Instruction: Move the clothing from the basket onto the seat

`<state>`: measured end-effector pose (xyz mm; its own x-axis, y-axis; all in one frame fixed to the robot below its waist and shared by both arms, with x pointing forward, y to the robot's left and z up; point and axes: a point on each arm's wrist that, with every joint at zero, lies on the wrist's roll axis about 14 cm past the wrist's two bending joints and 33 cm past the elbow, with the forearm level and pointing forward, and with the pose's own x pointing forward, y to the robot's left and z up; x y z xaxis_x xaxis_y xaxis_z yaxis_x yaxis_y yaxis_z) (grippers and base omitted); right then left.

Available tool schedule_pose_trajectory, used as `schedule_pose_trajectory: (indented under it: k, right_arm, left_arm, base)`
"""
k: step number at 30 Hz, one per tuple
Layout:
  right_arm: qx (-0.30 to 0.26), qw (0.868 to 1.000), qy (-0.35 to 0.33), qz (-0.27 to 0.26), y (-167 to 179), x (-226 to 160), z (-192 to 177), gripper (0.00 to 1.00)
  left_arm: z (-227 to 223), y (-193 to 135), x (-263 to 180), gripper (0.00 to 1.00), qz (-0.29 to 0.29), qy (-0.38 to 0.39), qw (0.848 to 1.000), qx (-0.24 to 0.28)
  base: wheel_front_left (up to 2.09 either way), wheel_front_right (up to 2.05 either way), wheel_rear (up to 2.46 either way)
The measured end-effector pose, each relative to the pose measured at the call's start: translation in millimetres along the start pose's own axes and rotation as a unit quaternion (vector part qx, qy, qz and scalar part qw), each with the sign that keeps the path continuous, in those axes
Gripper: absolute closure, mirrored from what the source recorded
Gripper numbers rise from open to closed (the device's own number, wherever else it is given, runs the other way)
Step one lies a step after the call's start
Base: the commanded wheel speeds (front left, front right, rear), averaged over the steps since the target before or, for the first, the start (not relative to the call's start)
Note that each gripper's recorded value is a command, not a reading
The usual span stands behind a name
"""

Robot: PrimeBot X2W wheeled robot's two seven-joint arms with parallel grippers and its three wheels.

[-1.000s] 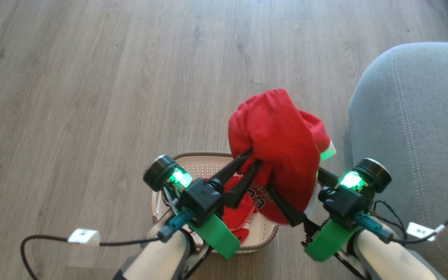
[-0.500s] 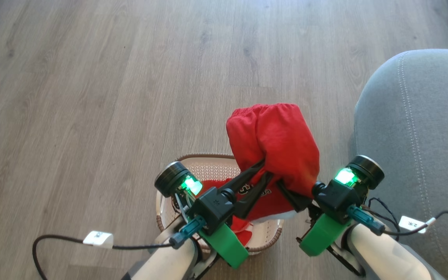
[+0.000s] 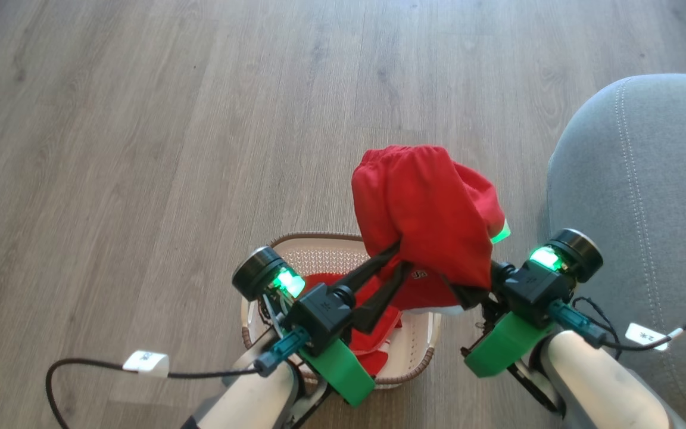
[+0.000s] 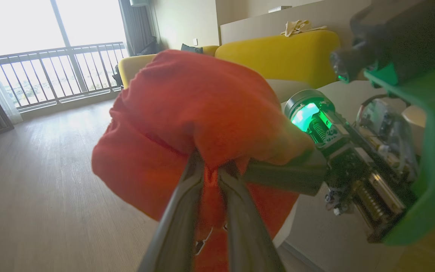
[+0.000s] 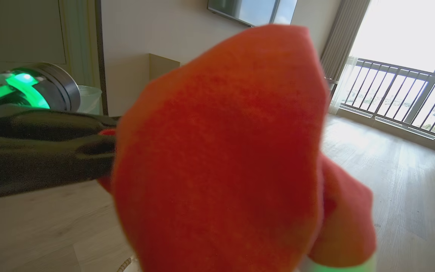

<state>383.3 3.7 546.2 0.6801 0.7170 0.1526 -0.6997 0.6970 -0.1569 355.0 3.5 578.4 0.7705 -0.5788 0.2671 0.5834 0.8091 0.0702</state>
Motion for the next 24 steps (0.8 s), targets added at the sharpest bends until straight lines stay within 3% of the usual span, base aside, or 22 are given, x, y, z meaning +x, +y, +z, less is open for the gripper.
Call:
schedule_pose_trajectory:
  k: [1, 3, 24]
  right_arm:
    - [0.000, 1.000, -0.001, -0.002, -1, 0, 1, 1.00]
    - [0.000, 1.000, -0.008, -0.011, -6, 1, 5, 1.00]
    - [-0.035, 0.993, -0.042, -0.101, -57, -16, 33, 1.00]
  left_arm:
    - [0, 1, 0, 0.56, 0.002, 0.001, 1.000, 0.000]
    - [-1, 4, -1, 0.00, 0.007, 0.002, 1.000, 0.001]
    - [-19, 20, -19, 0.00, 0.045, 0.036, 0.998, 0.007]
  base:
    - [0.00, 0.00, 0.00]
    - [0.00, 0.00, 0.00]
    - [0.00, 0.00, 0.00]
